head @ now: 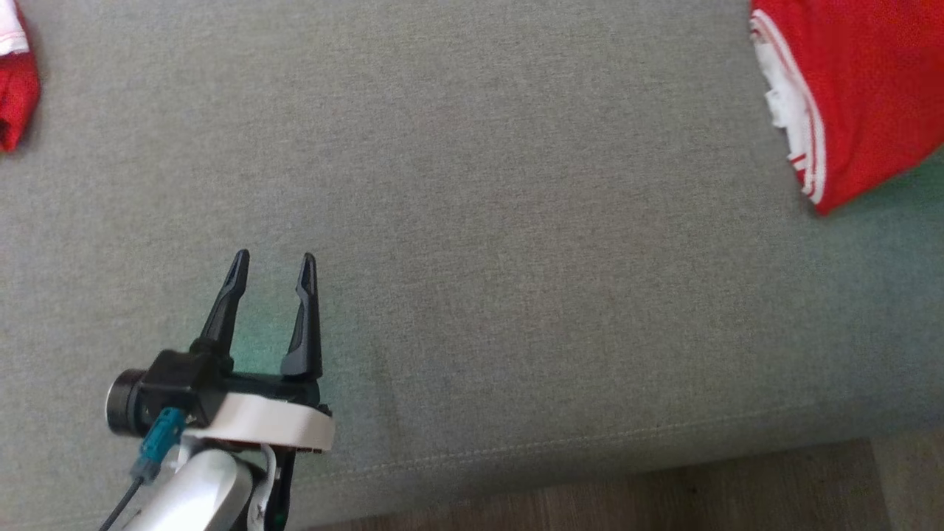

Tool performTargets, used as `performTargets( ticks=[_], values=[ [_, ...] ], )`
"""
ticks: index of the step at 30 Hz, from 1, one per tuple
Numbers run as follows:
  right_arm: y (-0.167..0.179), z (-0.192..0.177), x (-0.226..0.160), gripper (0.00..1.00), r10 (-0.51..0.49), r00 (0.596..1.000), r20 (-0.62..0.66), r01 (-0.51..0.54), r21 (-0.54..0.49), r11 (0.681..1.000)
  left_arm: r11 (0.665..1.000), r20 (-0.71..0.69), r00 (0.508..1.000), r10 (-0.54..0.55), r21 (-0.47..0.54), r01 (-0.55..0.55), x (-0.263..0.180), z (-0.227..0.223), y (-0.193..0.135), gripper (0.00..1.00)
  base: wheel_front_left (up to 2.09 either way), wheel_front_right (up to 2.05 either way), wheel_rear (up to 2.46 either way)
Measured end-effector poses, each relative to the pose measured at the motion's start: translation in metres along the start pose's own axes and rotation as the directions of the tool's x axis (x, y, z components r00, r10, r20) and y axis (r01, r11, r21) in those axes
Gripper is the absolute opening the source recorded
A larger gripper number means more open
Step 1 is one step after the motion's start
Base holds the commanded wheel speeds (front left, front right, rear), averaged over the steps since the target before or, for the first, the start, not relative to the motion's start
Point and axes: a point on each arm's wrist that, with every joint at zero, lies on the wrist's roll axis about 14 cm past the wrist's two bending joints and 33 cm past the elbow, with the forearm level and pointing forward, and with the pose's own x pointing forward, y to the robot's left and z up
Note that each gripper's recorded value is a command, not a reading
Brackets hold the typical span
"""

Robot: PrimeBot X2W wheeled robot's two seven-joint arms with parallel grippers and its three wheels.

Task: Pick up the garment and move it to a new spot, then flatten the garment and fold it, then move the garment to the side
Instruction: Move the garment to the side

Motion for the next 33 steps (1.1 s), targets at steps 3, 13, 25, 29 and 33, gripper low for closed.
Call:
performTargets(
  ticks=[3, 13, 25, 29, 33],
  values=[
    [-0.008, 0.001, 0.001, 0.0, -0.022, 1.0, 0.016, 0.022, -0.024, 0.999, 1.0, -0.002, 1.0, 0.003, 0.0, -0.003, 0.0, -0.001, 0.001, 1.0, 0.0, 0.0, 0.0],
    [0.02, 0.026, -0.013, 1.0, 0.017, 0.991, 0.136, -0.01, -0.048, 0.999, 1.0, 0.032, 0.999, -0.016, 0.014, 0.016, -0.004, 0.012, -0.007, 1.0, 0.0, 0.0, 0.0],
    [0.081, 0.061, -0.057, 1.0, 0.192, 0.948, 0.252, -0.184, -0.057, 0.981, 0.999, 0.14, 0.99, -0.004, 0.039, -0.001, -0.031, 0.047, -0.012, 1.0, 0.0, 0.0, 0.0],
    [0.1, 0.054, -0.082, 1.0, 0.249, 0.931, 0.267, -0.249, -0.034, 0.968, 0.999, 0.171, 0.985, 0.035, 0.032, -0.041, -0.05, 0.053, -0.006, 1.0, 0.0, 0.0, 0.0],
    [0.124, 0.037, -0.111, 1.0, 0.309, 0.913, 0.269, -0.32, -0.001, 0.947, 0.995, 0.202, 0.975, 0.092, 0.016, -0.098, -0.072, 0.057, 0.006, 1.0, 0.0, 0.0, 0.0]
  ],
)
